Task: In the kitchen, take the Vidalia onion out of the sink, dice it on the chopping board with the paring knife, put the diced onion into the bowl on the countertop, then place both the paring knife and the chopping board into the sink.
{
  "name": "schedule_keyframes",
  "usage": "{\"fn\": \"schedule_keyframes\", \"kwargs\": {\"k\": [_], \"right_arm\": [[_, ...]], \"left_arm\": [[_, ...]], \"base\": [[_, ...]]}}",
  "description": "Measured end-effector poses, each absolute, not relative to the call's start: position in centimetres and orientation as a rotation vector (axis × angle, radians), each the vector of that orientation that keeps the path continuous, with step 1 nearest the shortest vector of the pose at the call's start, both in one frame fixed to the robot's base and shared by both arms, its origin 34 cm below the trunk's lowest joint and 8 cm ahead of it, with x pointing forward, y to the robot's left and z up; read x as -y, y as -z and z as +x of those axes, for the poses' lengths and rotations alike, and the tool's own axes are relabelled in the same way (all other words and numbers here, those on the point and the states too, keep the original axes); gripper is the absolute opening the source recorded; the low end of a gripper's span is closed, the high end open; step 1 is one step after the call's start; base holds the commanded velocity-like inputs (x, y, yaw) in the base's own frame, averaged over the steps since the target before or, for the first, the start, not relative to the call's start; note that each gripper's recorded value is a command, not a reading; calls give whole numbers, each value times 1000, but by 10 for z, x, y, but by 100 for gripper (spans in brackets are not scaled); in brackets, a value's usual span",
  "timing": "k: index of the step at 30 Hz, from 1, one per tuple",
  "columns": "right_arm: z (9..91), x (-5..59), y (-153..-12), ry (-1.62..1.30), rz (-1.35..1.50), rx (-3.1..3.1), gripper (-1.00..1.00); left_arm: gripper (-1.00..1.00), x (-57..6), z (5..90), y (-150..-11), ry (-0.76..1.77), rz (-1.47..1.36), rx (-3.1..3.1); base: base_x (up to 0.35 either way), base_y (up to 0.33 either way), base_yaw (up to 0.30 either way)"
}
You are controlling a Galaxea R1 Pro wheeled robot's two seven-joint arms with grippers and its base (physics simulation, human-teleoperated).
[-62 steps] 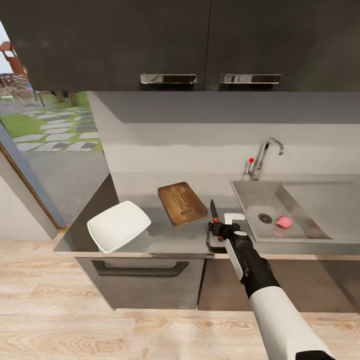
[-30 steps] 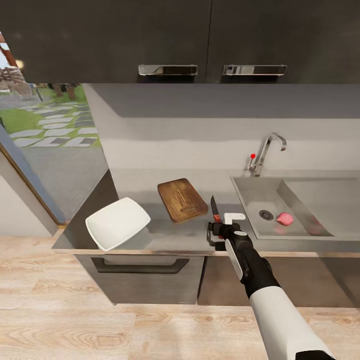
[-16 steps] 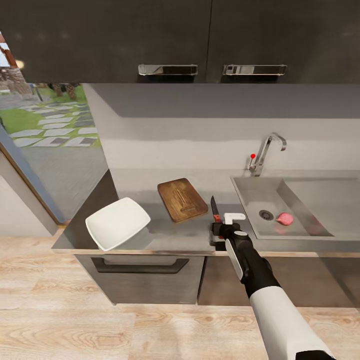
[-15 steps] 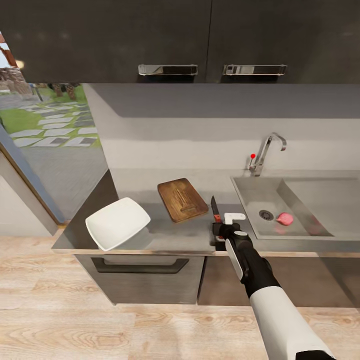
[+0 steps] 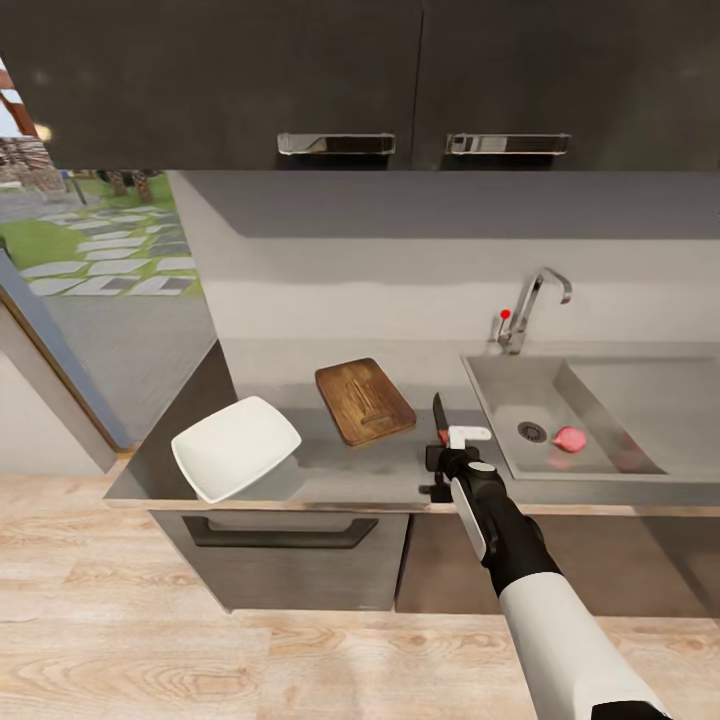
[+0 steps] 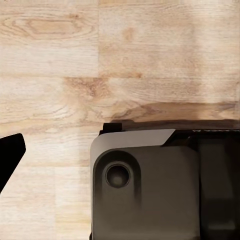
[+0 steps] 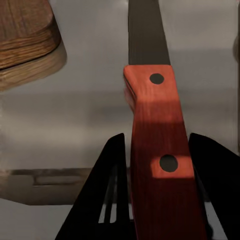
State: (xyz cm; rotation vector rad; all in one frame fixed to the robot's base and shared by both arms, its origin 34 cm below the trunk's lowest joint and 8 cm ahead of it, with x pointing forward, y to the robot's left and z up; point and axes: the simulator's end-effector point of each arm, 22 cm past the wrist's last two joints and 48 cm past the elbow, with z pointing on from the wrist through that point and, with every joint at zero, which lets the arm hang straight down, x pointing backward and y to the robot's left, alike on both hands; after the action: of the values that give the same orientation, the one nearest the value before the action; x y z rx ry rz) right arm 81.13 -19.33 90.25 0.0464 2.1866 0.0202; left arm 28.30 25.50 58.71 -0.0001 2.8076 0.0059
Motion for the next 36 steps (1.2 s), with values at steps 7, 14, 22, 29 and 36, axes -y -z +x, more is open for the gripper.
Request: {"fn": "schedule_keyframes", "kwargs": {"k": [7,14,22,29,36], "right_arm": [[812,193,-910,-20,47,-2175,-100],[813,194,-918,-20,47,-2163,-100],[814,194,-930,-20,47,-2143,-100],[815,194,-939,-20,47,-2129,-100],[815,194,-947,-21,47,-2117,-100]], "left_arm": [[100,-255,287,-589,-6,0,-2796],[100,-255,291,-591,-6,0,-2785],[100,-255,296,-593,-6,2,-2772],[100,-255,300,-595,-6,2,-2761],[100,-255,304,-597,-6,2,-2750]], "base": [[0,0,0],[0,0,0],[-13,3,0],[-9,2,0],[0,0,0]]}}
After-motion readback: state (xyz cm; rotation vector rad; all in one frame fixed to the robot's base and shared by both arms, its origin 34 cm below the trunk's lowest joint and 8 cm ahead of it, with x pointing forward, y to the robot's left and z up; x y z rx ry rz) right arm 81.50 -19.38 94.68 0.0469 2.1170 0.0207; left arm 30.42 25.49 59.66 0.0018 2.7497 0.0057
